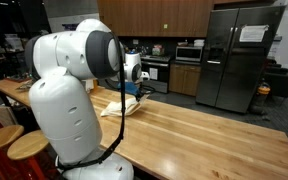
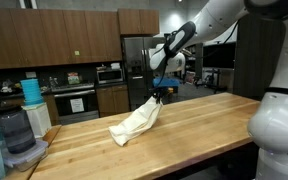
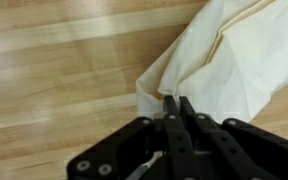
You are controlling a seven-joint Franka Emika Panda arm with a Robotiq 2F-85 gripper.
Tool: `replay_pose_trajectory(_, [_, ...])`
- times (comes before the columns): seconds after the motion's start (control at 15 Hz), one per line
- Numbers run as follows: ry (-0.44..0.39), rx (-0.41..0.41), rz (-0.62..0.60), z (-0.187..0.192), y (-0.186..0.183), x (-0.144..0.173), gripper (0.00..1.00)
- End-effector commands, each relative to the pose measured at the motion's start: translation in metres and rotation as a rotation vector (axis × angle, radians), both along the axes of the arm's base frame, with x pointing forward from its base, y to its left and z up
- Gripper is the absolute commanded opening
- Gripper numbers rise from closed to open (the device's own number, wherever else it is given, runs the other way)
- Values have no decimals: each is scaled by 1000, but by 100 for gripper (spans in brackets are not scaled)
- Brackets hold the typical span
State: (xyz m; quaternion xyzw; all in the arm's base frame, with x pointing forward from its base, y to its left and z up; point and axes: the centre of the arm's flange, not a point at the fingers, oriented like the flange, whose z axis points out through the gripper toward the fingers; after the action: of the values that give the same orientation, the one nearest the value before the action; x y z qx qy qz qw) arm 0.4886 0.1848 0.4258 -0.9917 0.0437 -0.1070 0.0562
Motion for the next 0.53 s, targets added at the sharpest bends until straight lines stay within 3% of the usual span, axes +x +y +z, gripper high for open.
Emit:
replay_pose_trajectory(0.0, [-14,15,-75,29,-66,-15,2])
replay_pose_trajectory(0.2, [-77,-21,-108,68,-84,-20,2])
replay_pose_trajectory(0.33, [-137,-83,-64,96,-63,-28,2])
replay_pose_trajectory(0.47, [-165,-176,52,111,-12,-35,2])
